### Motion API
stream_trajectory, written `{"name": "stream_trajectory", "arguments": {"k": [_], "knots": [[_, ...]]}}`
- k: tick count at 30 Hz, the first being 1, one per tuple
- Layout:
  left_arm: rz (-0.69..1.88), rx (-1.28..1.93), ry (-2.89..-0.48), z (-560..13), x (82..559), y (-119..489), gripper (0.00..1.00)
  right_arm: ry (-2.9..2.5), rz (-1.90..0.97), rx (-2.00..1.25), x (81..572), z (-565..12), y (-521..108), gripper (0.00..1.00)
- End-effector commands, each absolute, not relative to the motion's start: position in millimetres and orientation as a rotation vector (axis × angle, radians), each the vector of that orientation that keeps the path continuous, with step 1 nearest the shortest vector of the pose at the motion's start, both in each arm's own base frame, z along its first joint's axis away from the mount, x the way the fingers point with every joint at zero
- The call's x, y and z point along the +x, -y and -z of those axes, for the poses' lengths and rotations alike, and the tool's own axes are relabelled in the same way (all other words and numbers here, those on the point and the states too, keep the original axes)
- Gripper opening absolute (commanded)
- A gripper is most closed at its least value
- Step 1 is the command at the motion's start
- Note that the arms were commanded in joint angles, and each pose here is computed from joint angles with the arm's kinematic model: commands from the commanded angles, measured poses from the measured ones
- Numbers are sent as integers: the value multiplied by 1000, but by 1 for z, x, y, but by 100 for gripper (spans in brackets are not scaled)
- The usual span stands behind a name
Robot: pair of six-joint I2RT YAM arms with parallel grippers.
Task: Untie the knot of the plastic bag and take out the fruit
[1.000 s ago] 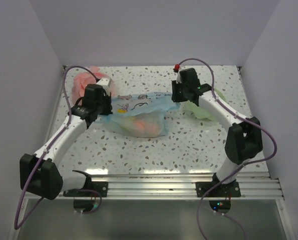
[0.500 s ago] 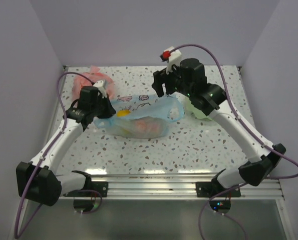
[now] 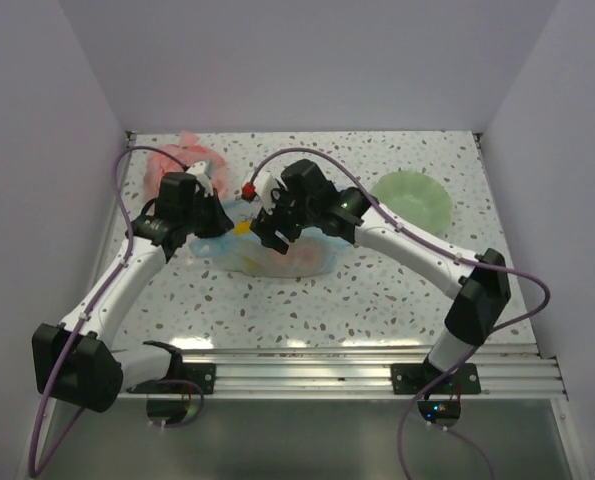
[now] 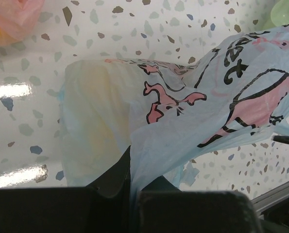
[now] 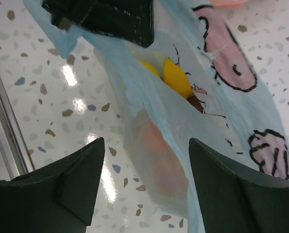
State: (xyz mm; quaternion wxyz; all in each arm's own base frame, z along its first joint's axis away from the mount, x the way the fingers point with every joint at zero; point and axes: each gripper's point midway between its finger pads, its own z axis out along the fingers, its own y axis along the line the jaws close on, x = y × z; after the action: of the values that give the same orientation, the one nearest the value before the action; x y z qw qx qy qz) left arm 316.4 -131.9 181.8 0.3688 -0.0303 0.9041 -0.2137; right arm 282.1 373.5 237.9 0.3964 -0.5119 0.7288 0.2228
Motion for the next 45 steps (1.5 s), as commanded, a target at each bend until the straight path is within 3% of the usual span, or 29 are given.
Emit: {"name": "stream_trajectory", "arguments": {"k": [1, 13, 17, 18, 20, 22, 29, 36, 45], "knots": [[591, -75, -2289, -197, 319, 136, 0, -1823, -511, -1426, 288, -212, -374, 74], [595, -73, -2297, -194, 319, 137, 0, -1850, -405, -1522, 317, -150, -390, 75], [575, -83, -2295, -191, 323, 134, 0, -1874, -465, -1530, 306, -135, -390, 55], [559, -91, -2295, -188, 326, 133, 0, -1888, -483, -1525, 301, -129, -388, 35], [547, -111, -2295, -184, 328, 130, 0, -1881, -518, -1510, 293, -135, -386, 14], [527, -150, -2281, -182, 334, 127, 0, -1891, -551, -1495, 282, -137, -379, 0], [465, -329, -2248, -157, 354, 105, 0, -1905, -748, -1499, 223, -137, -360, 0], [487, -483, -2243, -128, 375, 83, 0, -2137, -919, -1648, 141, -68, -334, 0], [605, -532, -2278, -107, 367, 87, 0, -2271, -899, -1548, 122, -39, -323, 1]]}}
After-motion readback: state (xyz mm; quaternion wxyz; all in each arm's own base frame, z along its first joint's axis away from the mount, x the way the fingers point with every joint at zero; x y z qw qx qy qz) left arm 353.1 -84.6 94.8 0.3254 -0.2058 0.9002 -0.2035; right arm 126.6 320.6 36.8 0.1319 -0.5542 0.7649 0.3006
